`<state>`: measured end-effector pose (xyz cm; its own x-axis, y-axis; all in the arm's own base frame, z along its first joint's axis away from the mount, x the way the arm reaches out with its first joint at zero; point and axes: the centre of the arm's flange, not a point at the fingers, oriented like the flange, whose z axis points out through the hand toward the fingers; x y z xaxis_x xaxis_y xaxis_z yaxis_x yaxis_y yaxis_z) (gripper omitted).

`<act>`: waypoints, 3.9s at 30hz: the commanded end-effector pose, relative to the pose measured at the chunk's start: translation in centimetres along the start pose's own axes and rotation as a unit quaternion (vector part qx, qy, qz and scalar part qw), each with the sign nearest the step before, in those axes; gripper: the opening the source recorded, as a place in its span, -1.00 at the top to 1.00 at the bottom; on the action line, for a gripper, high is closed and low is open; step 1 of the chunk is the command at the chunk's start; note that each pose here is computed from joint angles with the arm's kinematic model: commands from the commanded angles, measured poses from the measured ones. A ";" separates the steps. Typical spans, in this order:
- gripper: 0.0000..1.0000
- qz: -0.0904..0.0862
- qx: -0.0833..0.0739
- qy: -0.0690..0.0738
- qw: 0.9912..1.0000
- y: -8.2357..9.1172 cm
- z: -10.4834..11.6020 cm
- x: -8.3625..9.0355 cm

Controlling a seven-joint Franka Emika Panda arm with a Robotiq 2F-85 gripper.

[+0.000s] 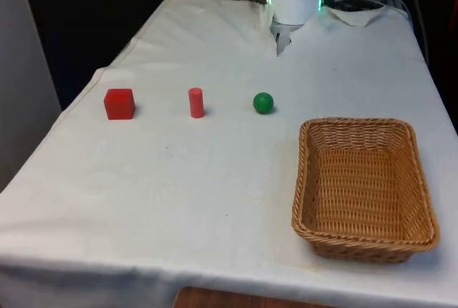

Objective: Pick up the object to the left of the cylinder and place it into the basket.

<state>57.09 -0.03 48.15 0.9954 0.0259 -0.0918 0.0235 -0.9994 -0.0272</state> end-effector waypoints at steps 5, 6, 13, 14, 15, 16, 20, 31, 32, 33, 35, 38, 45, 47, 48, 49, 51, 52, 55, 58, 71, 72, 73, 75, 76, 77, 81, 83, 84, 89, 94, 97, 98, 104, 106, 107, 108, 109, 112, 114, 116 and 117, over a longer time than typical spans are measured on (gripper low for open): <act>-1.00 -0.002 -0.002 0.000 1.000 -0.5 0.8 -0.5; -1.00 -0.002 -0.002 0.001 1.000 -0.6 0.9 -0.6; -1.00 -0.004 -0.009 0.010 1.000 -1.4 1.9 -1.2; -1.00 -0.005 -0.011 0.012 1.000 -1.5 2.1 -1.3; -1.00 -0.005 -0.013 0.013 1.000 -1.6 2.3 -1.4; -1.00 -0.006 -0.014 0.015 1.000 -1.8 2.4 -1.5; -1.00 -0.010 -0.016 0.013 1.000 -2.2 3.2 -1.8; -1.00 -0.018 -0.036 0.034 0.999 -3.3 5.5 -2.5; -1.00 -0.019 -0.038 0.035 0.998 -3.4 5.7 -2.5; -1.00 -0.019 -0.039 0.035 0.998 -3.3 6.0 -2.5; -1.00 -0.022 -0.041 0.038 0.998 -3.3 6.4 -2.6; -1.00 -0.026 -0.044 0.041 0.998 -3.3 7.5 -2.7; -1.00 -0.034 -0.047 0.044 0.997 -2.6 9.3 -3.0; -1.00 -0.033 -0.044 0.041 0.998 -2.7 9.4 -3.0; -1.00 -0.037 -0.047 0.045 0.997 -2.3 9.9 -3.1; -1.00 -0.038 -0.048 0.046 0.997 -2.2 10.2 -3.1; -1.00 -0.040 -0.048 0.046 0.997 -2.0 10.8 -3.3; -1.00 -0.042 -0.049 0.047 0.997 -1.8 11.3 -3.4; -1.00 -0.045 -0.050 0.048 0.997 -1.2 12.2 -3.6; -1.00 -0.047 -0.050 0.049 0.996 -1.0 12.8 -3.7; -1.00 -0.059 -0.055 0.058 0.995 1.1 16.5 -4.6; -1.00 -0.060 -0.056 0.059 0.995 1.3 16.8 -4.6; -1.00 -0.062 -0.057 0.061 0.995 1.6 17.3 -4.7; -1.00 -0.063 -0.058 0.062 0.994 1.7 17.5 -4.7; -1.00 -0.064 -0.059 0.063 0.994 1.9 17.7 -4.8; -1.00 -0.065 -0.059 0.065 0.994 2.0 17.9 -4.8; -1.00 -0.068 -0.063 0.069 0.993 2.6 19.0 -5.0; -1.00 -0.068 -0.066 0.067 0.993 2.7 19.3 -5.0; -1.00 -0.071 -0.066 0.074 0.993 2.8 19.8 -5.1; -1.00 -0.075 -0.074 0.079 0.991 3.0 21.4 -5.1; -1.00 -0.077 -0.079 0.085 0.990 2.8 22.3 -5.1; -1.00 -0.079 -0.081 0.089 0.990 2.6 23.3 -5.1; -1.00 -0.078 -0.081 0.089 0.990 2.6 23.6 -5.1; -1.00 -0.078 -0.082 0.090 0.989 2.5 25.1 -5.1; -1.00 -0.078 -0.081 0.089 0.990 2.5 25.6 -5.2; -1.00 -0.078 -0.081 0.088 0.990 2.5 25.9 -5.2; -1.00 -0.076 -0.090 0.084 0.990 2.8 26.0 -4.9; -1.00 -0.078 -0.081 0.088 0.990 2.5 26.1 -5.1; -1.00 -0.079 -0.080 0.087 0.990 2.6 26.8 -5.1; -1.00 -0.079 -0.080 0.087 0.990 2.9 27.4 -5.0; -1.00 -0.079 -0.081 0.087 0.990 3.1 27.8 -5.0; -1.00 -0.079 -0.081 0.086 0.990 3.2 28.0 -5.1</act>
<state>49.65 -2.80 20.52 0.9802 0.1889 0.0592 0.1784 -0.9726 0.1490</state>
